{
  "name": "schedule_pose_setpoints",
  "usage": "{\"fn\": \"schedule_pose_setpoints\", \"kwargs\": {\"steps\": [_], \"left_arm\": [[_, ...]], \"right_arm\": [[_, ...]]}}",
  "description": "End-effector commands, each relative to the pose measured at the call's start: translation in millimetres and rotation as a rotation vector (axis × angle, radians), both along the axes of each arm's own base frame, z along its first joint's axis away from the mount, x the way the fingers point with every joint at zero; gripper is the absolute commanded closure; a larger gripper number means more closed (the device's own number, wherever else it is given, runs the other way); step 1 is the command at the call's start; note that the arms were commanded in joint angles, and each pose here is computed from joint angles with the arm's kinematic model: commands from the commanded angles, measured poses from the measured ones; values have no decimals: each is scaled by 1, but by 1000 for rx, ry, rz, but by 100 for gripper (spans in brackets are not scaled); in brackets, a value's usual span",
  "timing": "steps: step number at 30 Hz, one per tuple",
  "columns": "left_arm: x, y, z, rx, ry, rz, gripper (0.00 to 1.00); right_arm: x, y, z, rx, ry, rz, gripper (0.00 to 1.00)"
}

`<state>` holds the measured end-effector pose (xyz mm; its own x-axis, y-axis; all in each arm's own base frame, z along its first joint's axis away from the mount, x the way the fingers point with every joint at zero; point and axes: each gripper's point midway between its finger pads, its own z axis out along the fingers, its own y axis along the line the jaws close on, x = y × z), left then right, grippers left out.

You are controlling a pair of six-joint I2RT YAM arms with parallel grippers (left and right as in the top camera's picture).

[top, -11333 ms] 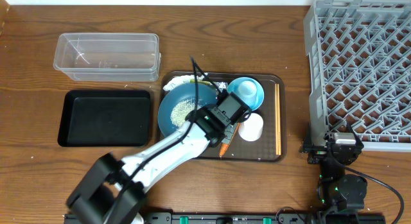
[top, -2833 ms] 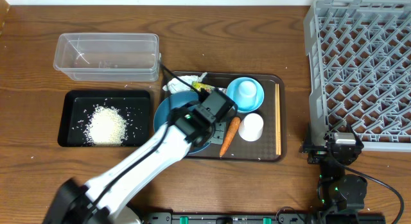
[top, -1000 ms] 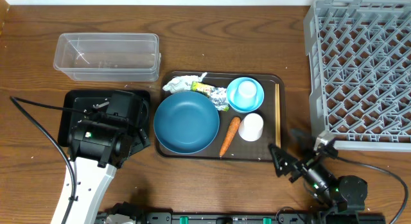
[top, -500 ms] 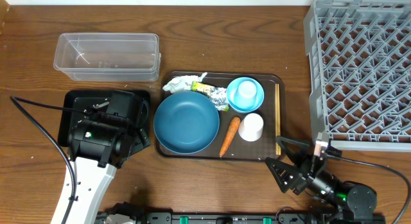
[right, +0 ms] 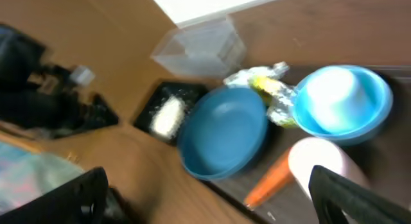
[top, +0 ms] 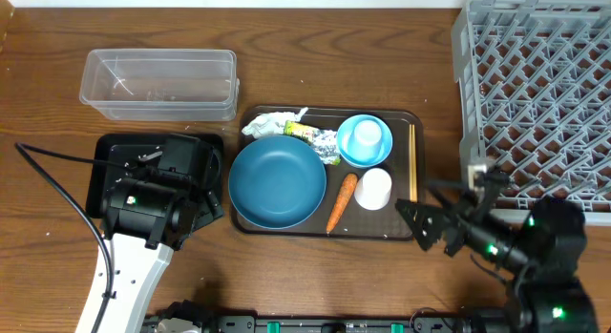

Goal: Sort waste into correct bins and load items into the dishwasher rack
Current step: 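Reach the right gripper to the white cup and grasp it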

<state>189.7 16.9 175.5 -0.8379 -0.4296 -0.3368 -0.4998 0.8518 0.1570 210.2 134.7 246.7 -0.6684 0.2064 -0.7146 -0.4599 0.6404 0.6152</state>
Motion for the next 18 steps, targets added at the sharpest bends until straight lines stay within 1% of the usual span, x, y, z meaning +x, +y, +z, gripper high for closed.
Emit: {"fn": "schedule_pose_setpoints", "kwargs": {"steps": [1,5,11,15,18], "left_arm": [[1,2,3,2,-14,18,2],[1,2,3,2,-14,18,2],[1,2,3,2,-14,18,2],[1,2,3,2,-14,18,2],[1,2,3,2,-14,18,2]], "right_arm": [[21,-8,-6,-211,-28,-54,1],[26,5,-32,-385,78,-60,1],[33,27,-72,-612,162,-109,1],[34,42,-81,-638,215,-71,1],[33,52,-76,-617,209,-26,1]]}}
